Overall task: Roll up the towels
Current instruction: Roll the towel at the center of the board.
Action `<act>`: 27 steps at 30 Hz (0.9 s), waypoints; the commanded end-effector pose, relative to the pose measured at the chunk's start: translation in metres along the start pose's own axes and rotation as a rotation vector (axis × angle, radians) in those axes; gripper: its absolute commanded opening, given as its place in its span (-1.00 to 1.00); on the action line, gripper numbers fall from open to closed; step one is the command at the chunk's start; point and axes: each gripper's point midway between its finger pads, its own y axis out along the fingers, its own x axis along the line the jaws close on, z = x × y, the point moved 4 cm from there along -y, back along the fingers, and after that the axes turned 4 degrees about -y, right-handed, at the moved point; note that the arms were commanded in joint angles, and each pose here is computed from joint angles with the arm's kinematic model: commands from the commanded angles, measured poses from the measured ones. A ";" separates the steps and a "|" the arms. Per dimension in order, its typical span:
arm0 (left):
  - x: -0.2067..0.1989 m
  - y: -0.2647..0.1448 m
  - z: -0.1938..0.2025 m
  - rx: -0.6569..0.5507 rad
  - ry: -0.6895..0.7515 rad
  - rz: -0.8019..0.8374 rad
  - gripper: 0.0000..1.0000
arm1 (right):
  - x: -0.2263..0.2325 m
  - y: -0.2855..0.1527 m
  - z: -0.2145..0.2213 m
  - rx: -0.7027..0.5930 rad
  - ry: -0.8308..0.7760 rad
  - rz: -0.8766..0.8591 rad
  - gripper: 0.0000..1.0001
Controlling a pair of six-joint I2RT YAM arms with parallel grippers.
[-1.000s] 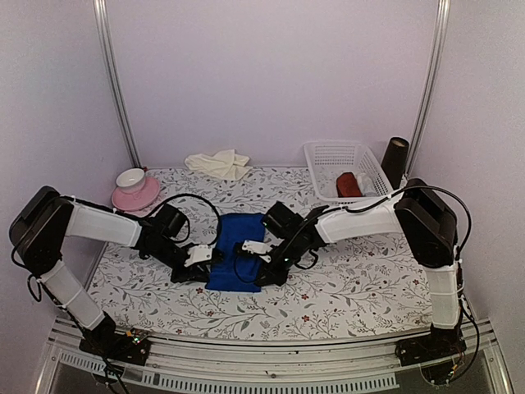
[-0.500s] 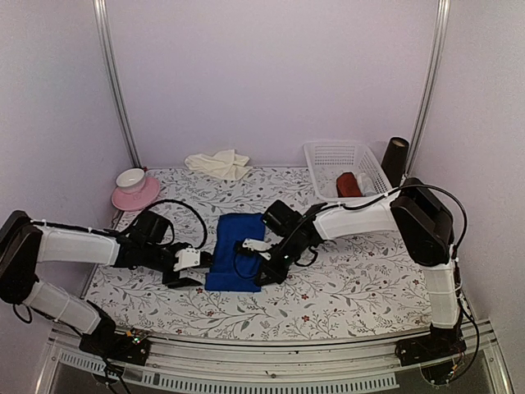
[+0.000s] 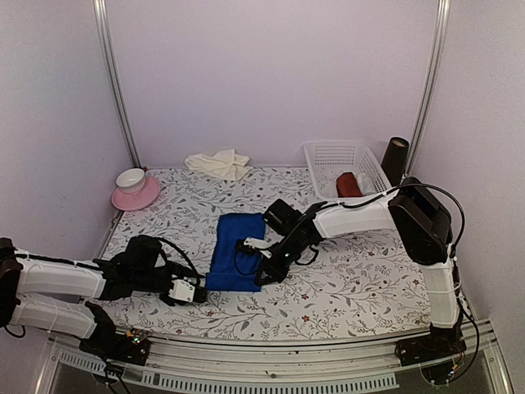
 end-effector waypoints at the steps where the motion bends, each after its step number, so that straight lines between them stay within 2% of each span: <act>1: 0.000 0.010 -0.004 0.021 0.065 -0.005 -0.02 | -0.017 0.013 0.025 0.084 0.063 0.040 -0.94; 13: -0.010 0.029 0.005 0.103 0.091 -0.002 -0.01 | -0.019 0.016 0.028 0.092 0.068 0.041 -0.94; 15: -0.013 0.030 0.006 0.110 0.089 0.006 -0.08 | -0.019 0.015 0.029 0.093 0.069 0.041 -0.94; 17: -0.014 0.031 0.009 0.123 0.087 0.011 -0.26 | -0.019 0.015 0.028 0.093 0.067 0.040 -0.94; 25: -0.015 0.032 0.014 0.146 0.072 -0.019 -0.51 | -0.020 0.015 0.027 0.090 0.066 0.042 -0.94; 27: -0.014 0.033 0.016 0.154 0.056 -0.019 -0.63 | -0.020 0.016 0.028 0.091 0.063 0.044 -0.94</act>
